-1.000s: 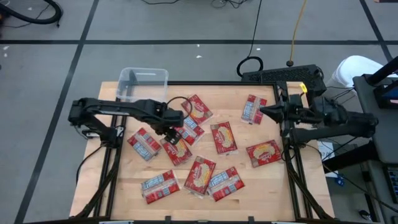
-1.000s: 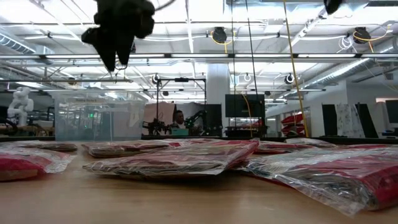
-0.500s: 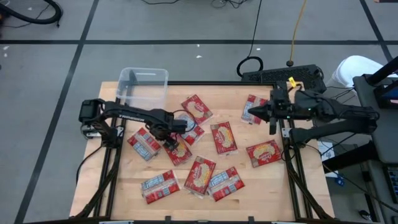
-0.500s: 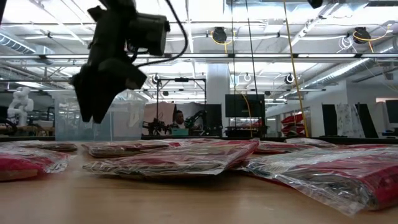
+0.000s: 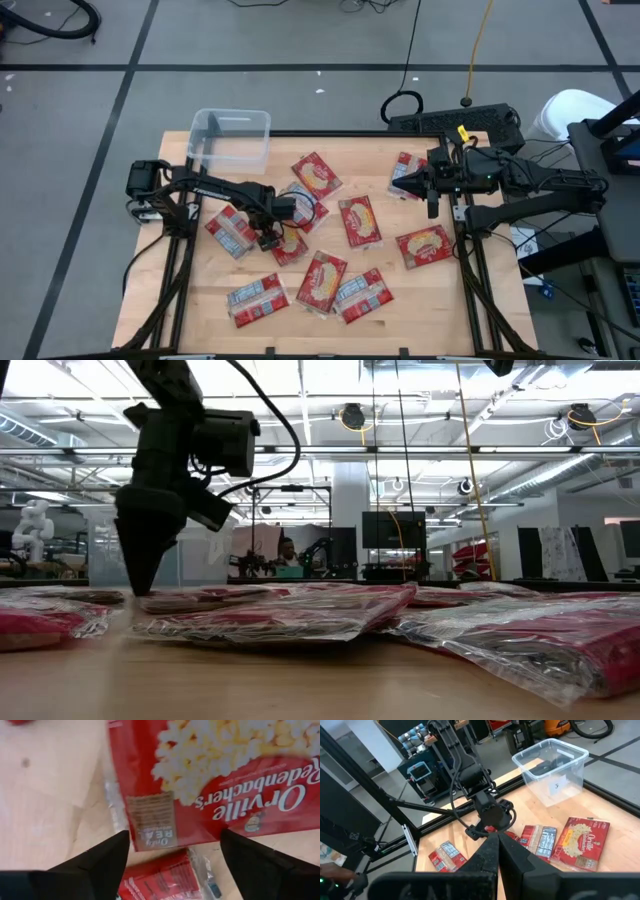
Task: Sort popcorn bags into baskets
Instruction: Put the popcorn pack into the transparent bin
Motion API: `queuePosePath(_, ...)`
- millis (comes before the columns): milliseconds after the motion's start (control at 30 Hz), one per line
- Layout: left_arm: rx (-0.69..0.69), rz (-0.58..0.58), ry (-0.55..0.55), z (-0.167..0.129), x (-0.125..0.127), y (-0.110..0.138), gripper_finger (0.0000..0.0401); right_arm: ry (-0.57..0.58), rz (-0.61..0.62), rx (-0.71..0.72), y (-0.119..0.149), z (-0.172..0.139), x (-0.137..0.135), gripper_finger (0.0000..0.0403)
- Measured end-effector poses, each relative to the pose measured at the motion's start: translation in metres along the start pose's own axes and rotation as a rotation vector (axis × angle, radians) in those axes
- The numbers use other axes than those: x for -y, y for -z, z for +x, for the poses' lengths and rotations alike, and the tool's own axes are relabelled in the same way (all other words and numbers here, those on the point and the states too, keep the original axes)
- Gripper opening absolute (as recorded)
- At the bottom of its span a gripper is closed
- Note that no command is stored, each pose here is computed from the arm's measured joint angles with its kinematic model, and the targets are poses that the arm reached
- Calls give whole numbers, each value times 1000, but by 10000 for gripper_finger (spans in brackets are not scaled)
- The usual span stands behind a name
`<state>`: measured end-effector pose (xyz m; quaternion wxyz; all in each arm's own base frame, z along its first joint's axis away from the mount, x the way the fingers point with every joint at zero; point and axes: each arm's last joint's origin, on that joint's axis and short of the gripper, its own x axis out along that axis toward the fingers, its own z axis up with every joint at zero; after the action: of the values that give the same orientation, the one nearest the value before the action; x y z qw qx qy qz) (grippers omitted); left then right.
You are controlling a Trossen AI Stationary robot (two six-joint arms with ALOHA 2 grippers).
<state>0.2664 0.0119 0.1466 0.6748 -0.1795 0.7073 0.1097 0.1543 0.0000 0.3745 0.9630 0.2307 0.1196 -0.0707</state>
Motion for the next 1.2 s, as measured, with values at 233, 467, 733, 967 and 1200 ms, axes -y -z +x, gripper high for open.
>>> queuePosePath(233,71,93,24,13,-3,2,246,-10,3,21,-2,0,-1,0)
queuePosePath(467,117,180,0,14,-3,-3,78,13,40,-9,0,12,-1,0)
queuePosePath(733,190,192,-9,1,3,-13,4,53,108,-78,8,44,-1,0)
queuePosePath(967,332,238,1,-22,7,-21,2,99,215,-131,15,69,2,0)
queuePosePath(1200,418,294,6,-29,14,-24,1,181,392,-280,34,102,21,7)
